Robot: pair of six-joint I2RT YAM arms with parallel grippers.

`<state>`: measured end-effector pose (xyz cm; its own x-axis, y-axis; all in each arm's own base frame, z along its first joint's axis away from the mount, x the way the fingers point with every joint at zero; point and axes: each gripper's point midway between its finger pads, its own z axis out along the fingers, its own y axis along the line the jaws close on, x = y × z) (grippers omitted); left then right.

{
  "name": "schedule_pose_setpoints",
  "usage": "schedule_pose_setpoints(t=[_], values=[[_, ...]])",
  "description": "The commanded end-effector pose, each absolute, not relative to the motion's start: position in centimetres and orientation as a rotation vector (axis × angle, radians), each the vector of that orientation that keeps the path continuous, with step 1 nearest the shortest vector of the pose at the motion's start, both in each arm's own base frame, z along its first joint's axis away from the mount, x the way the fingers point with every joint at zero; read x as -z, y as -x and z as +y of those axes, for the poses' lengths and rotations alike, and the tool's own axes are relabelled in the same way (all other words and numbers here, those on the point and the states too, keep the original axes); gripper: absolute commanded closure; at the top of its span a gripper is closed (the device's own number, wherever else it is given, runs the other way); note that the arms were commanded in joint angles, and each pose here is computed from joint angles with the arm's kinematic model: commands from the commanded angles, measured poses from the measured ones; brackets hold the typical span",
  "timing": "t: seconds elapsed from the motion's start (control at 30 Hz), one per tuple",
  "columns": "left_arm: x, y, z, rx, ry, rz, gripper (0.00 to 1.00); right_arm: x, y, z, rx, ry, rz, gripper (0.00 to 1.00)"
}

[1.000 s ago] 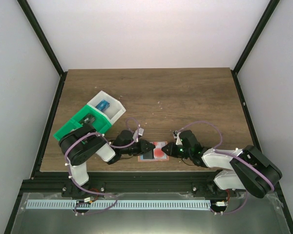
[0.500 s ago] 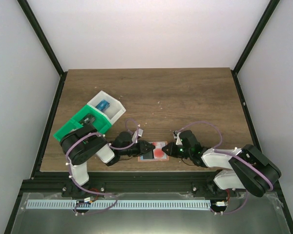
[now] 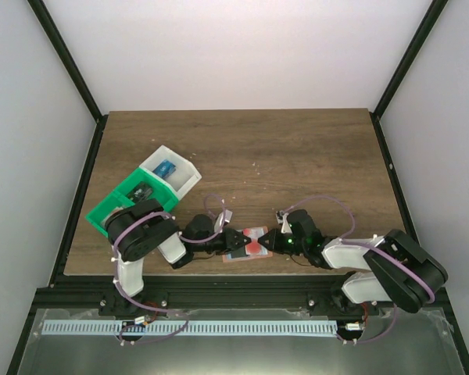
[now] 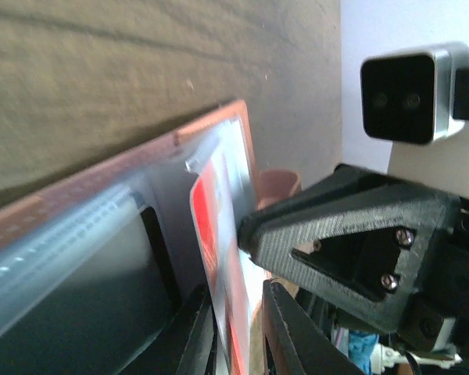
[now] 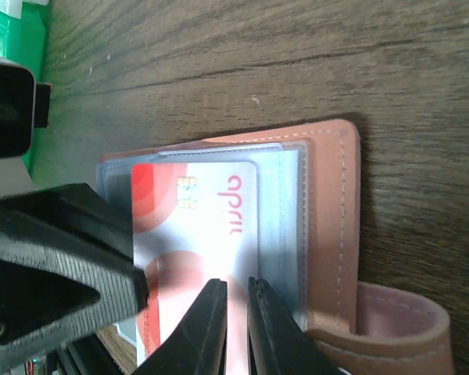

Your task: Take the credit cards out of the card holder

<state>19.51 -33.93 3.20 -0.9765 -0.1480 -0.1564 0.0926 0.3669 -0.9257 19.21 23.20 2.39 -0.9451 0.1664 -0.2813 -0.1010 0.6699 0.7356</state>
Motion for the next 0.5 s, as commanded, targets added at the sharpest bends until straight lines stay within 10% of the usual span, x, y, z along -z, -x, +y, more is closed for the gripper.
schedule_pose_setpoints(t=[0.0,0.47], values=[[-4.59,-18.1,-35.0,1.756,-0.043,2.369,0.8,0.54,-16.46,21.94,-1.103,-0.083,2.718,0.93],[-4.04,-17.96,-34.32,1.718,-0.017,2.387,0.84,0.67,-16.52,21.59,-1.077,-0.099,2.72,0.93]])
